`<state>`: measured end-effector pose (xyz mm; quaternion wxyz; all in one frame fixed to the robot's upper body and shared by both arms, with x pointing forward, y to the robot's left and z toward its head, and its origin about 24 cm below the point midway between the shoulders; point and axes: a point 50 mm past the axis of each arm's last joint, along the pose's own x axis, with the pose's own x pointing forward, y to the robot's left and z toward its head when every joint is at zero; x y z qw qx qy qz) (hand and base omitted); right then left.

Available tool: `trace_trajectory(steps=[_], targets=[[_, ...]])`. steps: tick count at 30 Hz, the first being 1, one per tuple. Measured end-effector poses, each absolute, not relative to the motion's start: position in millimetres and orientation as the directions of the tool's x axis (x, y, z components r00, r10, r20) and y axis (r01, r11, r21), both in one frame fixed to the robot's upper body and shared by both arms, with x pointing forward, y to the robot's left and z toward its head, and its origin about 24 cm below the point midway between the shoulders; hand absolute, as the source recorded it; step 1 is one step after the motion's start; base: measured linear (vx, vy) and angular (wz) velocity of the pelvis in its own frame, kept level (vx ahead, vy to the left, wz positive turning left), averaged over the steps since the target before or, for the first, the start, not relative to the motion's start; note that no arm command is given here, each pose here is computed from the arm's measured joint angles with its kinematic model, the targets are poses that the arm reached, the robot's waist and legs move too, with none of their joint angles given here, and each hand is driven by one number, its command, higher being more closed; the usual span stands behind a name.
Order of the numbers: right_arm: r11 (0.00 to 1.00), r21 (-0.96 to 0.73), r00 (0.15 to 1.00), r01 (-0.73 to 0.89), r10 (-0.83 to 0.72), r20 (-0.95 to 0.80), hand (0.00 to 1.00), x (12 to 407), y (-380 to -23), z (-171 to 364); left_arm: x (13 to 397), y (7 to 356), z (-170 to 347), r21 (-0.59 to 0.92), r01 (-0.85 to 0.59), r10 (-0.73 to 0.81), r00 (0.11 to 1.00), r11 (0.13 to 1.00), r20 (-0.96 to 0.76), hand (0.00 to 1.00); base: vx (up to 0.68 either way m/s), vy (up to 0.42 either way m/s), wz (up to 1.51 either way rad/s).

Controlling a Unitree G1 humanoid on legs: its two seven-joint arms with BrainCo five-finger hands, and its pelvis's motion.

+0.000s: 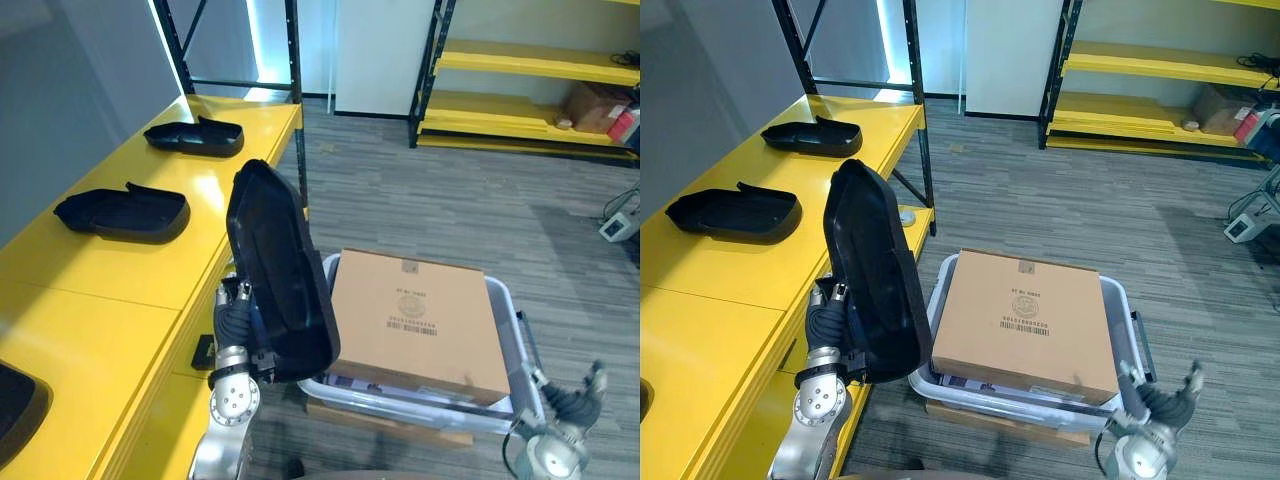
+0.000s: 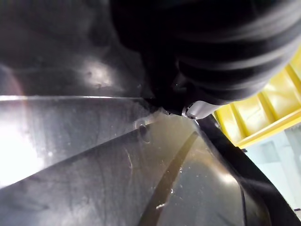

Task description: Walk over and take plastic housings, then place them on the shelf

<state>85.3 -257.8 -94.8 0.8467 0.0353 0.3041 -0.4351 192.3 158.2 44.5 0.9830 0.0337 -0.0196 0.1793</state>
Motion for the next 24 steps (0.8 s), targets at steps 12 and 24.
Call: trace_trajectory(steps=[12, 24], targets=[[0.716, -0.194, 0.315, 0.671, -0.512, -0.799, 0.0, 51, -213, -146, 191, 150, 45, 0.018, -0.35, 0.349, 0.936, 0.936, 0.043, 1.0, 0.0, -0.028, 0.32], [0.699, -0.292, 0.222, 0.653, -0.545, -0.809, 0.0, 45, -218, -153, 201, 130, 74, -0.079, -0.299, 0.309, 0.934, 0.951, 0.179, 1.0, -0.07, 0.026, 1.13]])
